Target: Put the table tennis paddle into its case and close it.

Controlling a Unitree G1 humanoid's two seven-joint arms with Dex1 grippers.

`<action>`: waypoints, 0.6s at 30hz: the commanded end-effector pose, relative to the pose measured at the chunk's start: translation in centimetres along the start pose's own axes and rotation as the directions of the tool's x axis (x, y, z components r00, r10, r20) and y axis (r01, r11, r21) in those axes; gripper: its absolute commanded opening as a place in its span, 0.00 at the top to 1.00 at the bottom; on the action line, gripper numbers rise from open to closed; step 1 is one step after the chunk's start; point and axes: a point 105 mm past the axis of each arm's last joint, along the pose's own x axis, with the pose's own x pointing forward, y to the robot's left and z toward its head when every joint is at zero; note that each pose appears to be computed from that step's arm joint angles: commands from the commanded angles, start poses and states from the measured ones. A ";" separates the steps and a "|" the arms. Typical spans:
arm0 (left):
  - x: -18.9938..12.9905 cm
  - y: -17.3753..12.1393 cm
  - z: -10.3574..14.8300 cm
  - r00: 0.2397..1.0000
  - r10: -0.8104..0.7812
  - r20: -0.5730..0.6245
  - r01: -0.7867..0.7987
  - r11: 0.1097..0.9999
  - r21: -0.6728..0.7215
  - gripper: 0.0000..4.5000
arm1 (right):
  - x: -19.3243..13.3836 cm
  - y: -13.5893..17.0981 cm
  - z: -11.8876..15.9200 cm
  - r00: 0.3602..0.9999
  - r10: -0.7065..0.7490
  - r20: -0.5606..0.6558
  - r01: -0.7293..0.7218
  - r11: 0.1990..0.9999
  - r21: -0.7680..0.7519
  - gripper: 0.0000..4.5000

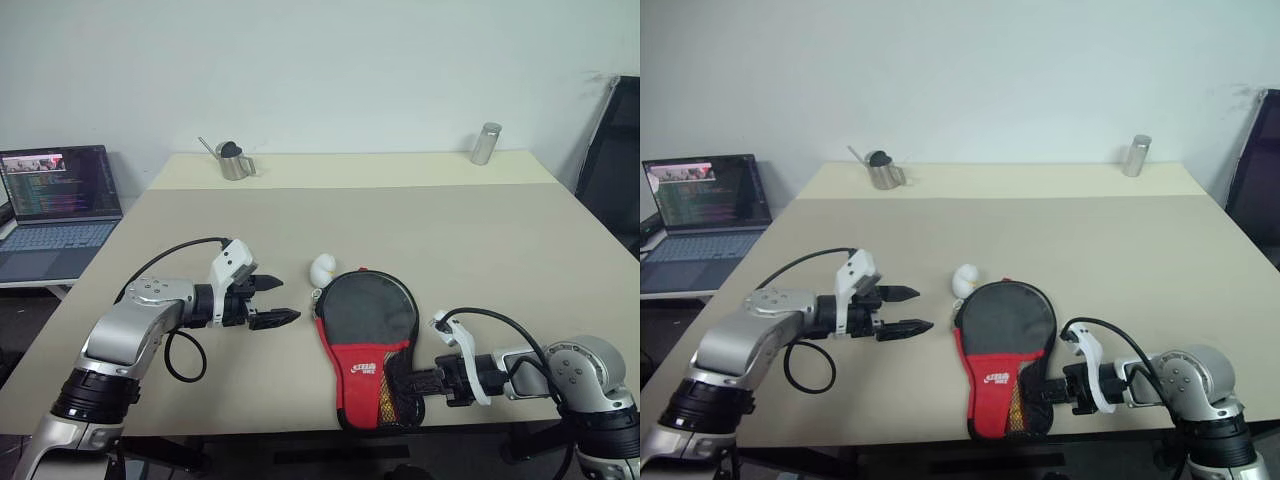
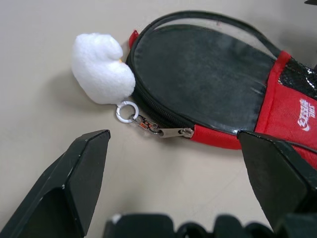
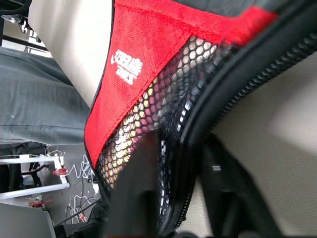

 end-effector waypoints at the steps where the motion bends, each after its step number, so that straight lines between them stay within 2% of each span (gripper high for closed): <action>1: -0.5 0.4 0.8 0.999 0.028 0.021 -0.028 0.999 0.028 0.00 | -1.2 0.6 1.1 1.000 0.006 0.028 -0.004 0.998 -0.061 0.42; 4: -0.7 1.0 1.0 0.997 0.067 0.036 -0.068 0.997 0.027 0.00 | -2.9 0.5 0.6 0.998 -0.064 -0.011 0.062 0.984 -0.169 0.20; 6: -0.8 1.4 1.1 0.994 0.100 0.048 -0.101 0.995 0.022 0.00 | -4.8 -0.2 -0.3 0.985 -0.160 -0.058 0.137 0.947 -0.291 0.04; 9: -1.0 2.3 1.1 0.985 0.158 0.070 -0.159 0.987 0.006 0.00 | -8.3 -1.2 0.0 0.956 -0.285 -0.071 0.222 0.861 -0.458 0.02; 11: -0.9 2.7 1.4 0.979 0.183 0.090 -0.182 0.983 -0.012 0.00 | -9.9 -1.3 2.3 0.941 -0.337 0.000 0.284 0.794 -0.537 0.02; 15: -0.6 3.6 2.5 0.970 0.211 0.122 -0.209 0.977 -0.034 0.00 | -8.6 0.3 7.2 0.941 -0.298 0.159 0.327 0.683 -0.653 0.02; 18: -0.2 4.6 3.7 0.956 0.249 0.155 -0.243 0.968 -0.057 0.00 | -6.3 1.9 12.2 0.908 -0.219 0.356 0.413 0.610 -0.677 0.02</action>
